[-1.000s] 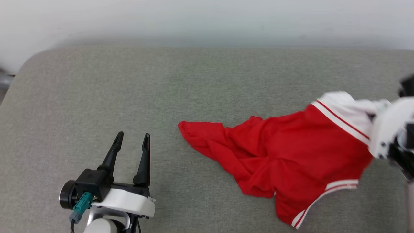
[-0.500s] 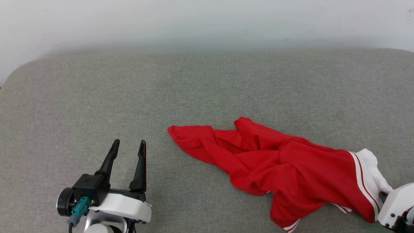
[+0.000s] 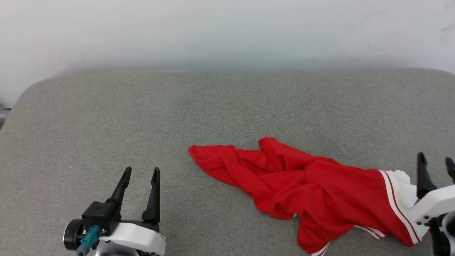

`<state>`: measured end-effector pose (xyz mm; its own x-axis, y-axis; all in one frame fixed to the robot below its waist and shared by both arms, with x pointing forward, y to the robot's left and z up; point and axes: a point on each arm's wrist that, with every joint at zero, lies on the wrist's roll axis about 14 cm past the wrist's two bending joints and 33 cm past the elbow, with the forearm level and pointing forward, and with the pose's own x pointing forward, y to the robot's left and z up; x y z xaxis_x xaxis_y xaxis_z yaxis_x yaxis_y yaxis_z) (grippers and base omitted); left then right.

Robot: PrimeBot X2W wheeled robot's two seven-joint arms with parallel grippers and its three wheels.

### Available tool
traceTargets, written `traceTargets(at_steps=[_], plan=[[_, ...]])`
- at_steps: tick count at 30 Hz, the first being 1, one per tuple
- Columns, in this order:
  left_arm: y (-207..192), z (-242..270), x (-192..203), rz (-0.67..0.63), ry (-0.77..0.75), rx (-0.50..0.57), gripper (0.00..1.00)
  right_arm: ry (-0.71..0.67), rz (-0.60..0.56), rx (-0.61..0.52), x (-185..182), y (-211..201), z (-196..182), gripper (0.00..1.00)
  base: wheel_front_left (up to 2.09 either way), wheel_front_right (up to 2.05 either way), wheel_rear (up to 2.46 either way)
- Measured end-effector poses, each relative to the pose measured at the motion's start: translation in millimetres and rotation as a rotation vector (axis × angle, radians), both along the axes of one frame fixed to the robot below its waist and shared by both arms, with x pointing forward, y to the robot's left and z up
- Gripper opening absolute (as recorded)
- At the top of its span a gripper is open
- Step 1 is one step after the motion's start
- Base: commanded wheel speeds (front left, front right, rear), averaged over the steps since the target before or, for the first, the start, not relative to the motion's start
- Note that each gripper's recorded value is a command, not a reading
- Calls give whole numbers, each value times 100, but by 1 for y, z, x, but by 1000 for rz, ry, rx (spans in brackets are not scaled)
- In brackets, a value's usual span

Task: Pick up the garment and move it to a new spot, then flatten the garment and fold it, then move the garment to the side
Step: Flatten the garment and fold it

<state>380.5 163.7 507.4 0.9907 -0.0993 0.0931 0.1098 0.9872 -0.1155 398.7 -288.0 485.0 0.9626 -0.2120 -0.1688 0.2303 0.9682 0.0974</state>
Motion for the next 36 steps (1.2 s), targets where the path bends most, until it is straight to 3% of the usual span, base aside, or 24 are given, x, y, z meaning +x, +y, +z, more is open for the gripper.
traceTargets(at_steps=[4, 11, 20, 22, 29, 35, 36], plan=[[1, 2, -7, 7, -4, 2, 100, -119, 74, -39, 1, 27, 27, 100, 0, 0, 0], [3, 3, -20, 19, -7, 10, 100, -188, 206, -76, -21, 76, 42, 100, 0, 0, 0], [0, 0, -25, 14, 3, 11, 100, -160, 276, -75, -50, 102, 43, 100, 0, 0, 0], [0, -2, -25, 11, 10, 10, 100, -105, 289, -64, -55, 105, 34, 100, 0, 0, 0], [-1, -6, -25, 10, 27, 0, 100, 285, 418, -26, -79, 130, -28, 100, 0, 0, 0], [1, -10, -23, 19, 38, -3, 100, 537, 597, -57, -100, 158, -58, 100, 0, 0, 0], [3, -9, -19, 25, 37, -9, 100, 583, 681, -67, -99, 176, -64, 100, 0, 0, 0]])
